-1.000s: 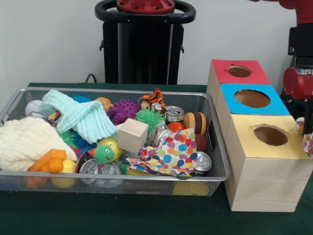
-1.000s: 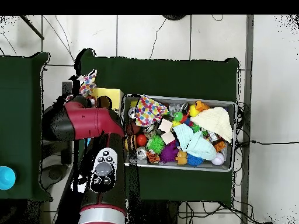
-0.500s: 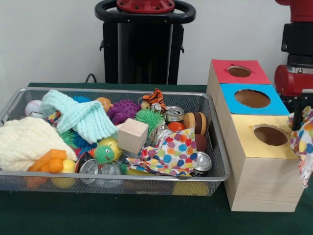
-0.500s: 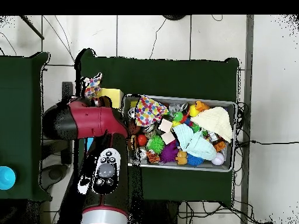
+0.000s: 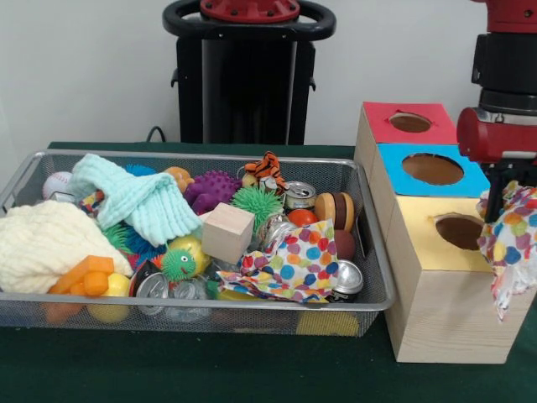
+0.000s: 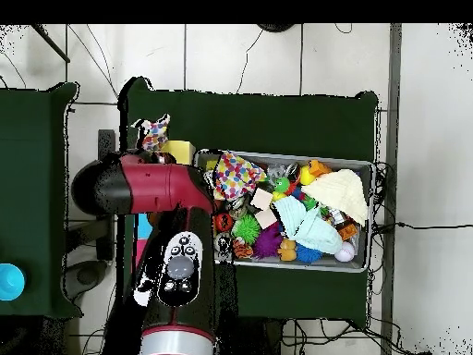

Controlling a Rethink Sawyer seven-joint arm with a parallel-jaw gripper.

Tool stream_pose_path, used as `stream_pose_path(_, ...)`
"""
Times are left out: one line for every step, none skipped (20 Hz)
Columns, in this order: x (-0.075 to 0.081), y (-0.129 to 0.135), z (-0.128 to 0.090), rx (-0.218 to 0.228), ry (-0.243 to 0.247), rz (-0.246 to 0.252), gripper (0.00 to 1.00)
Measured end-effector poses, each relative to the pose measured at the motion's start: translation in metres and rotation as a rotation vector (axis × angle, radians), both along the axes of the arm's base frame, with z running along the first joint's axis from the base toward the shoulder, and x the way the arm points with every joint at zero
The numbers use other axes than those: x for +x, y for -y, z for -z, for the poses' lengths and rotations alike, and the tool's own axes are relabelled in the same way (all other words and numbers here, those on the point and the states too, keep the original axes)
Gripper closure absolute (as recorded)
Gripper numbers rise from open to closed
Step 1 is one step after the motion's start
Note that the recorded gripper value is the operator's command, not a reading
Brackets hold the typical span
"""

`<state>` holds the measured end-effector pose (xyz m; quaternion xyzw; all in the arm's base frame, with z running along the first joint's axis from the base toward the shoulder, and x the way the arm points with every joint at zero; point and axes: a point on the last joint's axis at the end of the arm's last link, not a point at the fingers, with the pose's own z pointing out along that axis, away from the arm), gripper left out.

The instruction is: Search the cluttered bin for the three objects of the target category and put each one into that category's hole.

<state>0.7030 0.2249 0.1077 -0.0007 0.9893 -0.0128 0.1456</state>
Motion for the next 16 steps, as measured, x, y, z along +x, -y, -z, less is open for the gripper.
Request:
stream_pose_path(0.001,0.004,0.0,0.0,0.0,0.006,1.0)
stream_pose_path(0.003,0.008,0.0,-0.001,0.0,0.011,1.0)
stream_pose_path(0.003,0.012,0.0,-0.002,0.001,0.014,1.0)
stream_pose_path(0.004,0.015,0.0,-0.005,0.0,0.015,1.0)
stream_pose_path(0.004,0.02,0.001,-0.011,0.0,0.015,1.0)
stream_pose_path(0.004,0.025,0.002,-0.018,0.0,0.013,1.0)
stream_pose_path(0.004,0.028,0.003,-0.022,-0.001,0.011,1.0)
stream_pose_path(0.004,0.031,0.003,-0.027,-0.001,0.009,1.0)
stream_pose_path(0.004,0.034,0.004,-0.032,-0.001,0.008,1.0)
stream_pose_path(0.004,0.036,0.004,-0.035,-0.001,0.006,1.0)
stream_pose_path(0.004,0.036,0.005,-0.037,-0.001,0.005,1.0)
stream_pose_path(0.004,0.038,0.005,-0.041,-0.002,0.002,1.0)
stream_pose_path(0.003,0.042,0.006,-0.05,-0.002,-0.005,1.0)
stream_pose_path(0.003,0.043,0.007,-0.053,-0.003,-0.008,1.0)
stream_pose_path(0.002,0.044,0.007,-0.057,-0.003,-0.01,1.0)
stream_pose_path(0.002,0.044,0.007,-0.058,-0.003,-0.012,1.0)
